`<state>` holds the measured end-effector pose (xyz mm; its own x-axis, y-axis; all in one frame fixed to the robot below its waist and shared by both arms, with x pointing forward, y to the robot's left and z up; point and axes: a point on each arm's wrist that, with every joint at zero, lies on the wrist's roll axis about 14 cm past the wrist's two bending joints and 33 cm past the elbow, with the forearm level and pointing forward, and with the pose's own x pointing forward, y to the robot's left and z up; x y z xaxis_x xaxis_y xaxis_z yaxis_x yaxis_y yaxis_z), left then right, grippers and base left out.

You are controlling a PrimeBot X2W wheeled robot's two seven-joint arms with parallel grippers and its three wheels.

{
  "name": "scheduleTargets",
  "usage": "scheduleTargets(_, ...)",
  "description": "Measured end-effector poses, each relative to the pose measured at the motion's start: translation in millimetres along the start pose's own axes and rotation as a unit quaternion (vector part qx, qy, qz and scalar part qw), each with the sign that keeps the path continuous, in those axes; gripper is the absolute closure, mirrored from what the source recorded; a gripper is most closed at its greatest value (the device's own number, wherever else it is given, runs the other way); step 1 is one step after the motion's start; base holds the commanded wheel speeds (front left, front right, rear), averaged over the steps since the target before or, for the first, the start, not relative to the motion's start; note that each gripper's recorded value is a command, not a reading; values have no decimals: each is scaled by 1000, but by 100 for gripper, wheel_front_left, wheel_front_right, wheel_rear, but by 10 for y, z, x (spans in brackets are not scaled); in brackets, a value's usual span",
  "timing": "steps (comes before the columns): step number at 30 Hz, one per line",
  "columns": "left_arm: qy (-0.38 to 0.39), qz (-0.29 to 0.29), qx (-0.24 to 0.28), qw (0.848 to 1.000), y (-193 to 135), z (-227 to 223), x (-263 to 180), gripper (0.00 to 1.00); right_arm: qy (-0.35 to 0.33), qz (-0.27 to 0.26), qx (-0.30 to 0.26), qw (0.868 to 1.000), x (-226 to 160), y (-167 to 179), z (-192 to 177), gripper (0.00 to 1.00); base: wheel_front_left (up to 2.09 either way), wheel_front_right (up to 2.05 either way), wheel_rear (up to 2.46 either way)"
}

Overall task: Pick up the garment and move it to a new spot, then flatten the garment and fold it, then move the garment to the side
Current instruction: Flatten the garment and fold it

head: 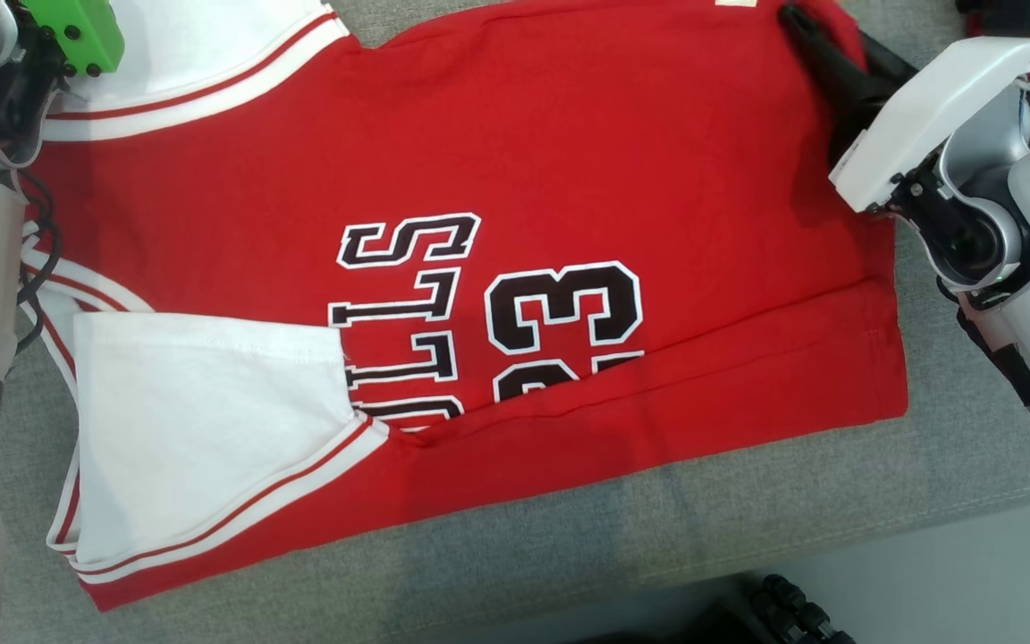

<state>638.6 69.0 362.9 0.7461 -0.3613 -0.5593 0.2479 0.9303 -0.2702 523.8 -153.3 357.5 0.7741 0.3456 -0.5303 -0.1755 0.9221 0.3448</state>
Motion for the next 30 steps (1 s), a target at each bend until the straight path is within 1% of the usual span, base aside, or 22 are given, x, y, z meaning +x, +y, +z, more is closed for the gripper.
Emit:
scheduleTargets(7,-14,-12,-1,1000,-69,55,-61,100,-31,16,-6,999,-41,110,119,100,0,0,0)
scheduleTargets(12,-45,-27,0,999,-136,218,-153,100,-58,21,-10,998,-97,141,232,100,0,0,0)
scheduleTargets(13,-61,-35,1,998,-166,286,-206,100,-71,22,-11,997,-130,148,274,100,0,0,0)
scheduleTargets(16,-73,-41,-6,996,-186,319,-265,100,-80,23,-13,996,-168,152,284,100,0,0,0)
scheduleTargets(19,-88,-44,-26,995,-173,331,-364,100,-92,23,-15,995,-230,155,293,100,0,0,0)
scheduleTargets(26,-110,-37,-48,992,-112,277,-637,100,-103,14,-13,994,-393,127,222,100,0,0,0)
scheduleTargets(30,-124,-36,-66,990,-107,238,-815,100,-119,15,-14,993,-493,157,253,100,0,0,0)
